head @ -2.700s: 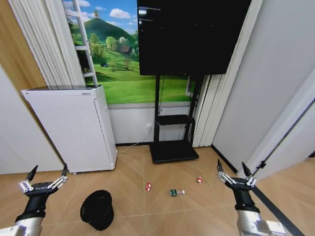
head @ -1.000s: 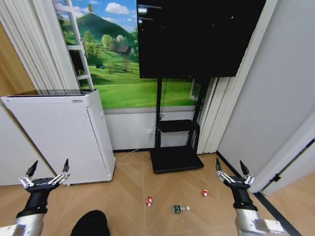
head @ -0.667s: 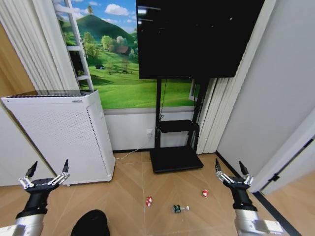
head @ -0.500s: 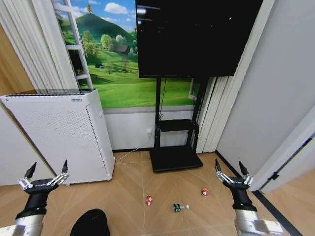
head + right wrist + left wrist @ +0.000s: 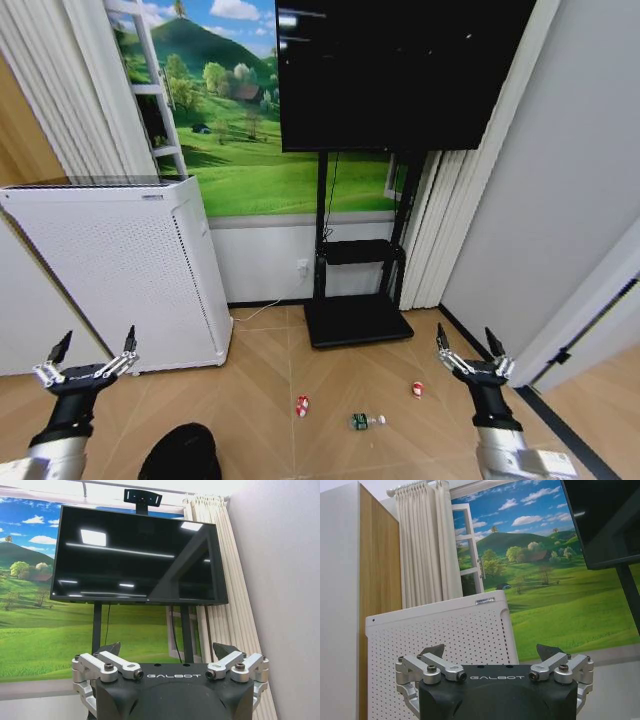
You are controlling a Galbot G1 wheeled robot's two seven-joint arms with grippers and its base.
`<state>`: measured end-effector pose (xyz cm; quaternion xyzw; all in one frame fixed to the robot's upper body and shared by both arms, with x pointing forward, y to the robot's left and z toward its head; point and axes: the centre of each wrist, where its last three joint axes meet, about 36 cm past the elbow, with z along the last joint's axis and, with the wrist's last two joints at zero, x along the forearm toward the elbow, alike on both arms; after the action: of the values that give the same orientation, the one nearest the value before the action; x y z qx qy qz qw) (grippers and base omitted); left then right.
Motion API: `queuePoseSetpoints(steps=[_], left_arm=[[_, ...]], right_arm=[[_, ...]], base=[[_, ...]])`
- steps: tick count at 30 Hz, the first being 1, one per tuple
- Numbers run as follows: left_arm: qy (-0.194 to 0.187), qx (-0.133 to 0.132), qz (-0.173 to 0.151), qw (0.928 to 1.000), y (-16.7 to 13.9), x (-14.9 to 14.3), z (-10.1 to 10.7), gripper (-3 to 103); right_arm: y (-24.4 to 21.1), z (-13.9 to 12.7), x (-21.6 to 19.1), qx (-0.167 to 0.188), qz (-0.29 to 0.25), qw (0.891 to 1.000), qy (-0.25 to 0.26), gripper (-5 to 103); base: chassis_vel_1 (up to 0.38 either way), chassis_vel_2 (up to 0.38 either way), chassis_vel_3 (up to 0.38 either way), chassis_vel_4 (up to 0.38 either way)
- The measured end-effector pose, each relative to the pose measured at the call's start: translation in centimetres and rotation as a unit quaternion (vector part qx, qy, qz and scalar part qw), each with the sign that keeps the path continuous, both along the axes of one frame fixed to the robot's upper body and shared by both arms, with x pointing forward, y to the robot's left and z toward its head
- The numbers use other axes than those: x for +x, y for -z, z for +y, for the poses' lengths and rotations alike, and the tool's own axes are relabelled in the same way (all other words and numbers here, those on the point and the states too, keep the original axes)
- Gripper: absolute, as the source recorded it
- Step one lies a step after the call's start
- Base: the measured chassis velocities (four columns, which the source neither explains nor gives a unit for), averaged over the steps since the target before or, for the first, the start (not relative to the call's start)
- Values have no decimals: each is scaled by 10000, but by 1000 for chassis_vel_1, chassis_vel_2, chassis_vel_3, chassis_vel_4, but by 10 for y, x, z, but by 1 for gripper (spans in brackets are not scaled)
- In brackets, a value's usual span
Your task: Pick up the trash bin and place the garbage on the floor into it.
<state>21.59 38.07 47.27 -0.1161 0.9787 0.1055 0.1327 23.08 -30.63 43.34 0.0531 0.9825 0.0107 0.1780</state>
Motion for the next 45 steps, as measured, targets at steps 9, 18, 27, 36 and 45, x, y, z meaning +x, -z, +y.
queuePoseSetpoints(steps=[9,18,27,36,45], left_arm=[[77,-178,398,9990,18,-2,-3,100],[429,-451,1425,9878,46,-11,-6,100],[602,-669,1755,9804,64,29,-13,100],[784,-746,2038,9730,95,41,-11,100],[780,-922,2027,9718,97,32,-35,100]], right_arm=[[11,7,-7,-203,173,9991,-330,100],[30,13,-15,-505,569,9949,-660,100],[40,2,-22,-410,1321,9903,-134,100],[54,0,-37,-306,1651,9856,179,100],[65,8,-20,43,1582,9871,253,100]], base=[[0,0,0,0],[0,0,0,0],[0,0,0,0],[0,0,0,0],[0,0,0,0]])
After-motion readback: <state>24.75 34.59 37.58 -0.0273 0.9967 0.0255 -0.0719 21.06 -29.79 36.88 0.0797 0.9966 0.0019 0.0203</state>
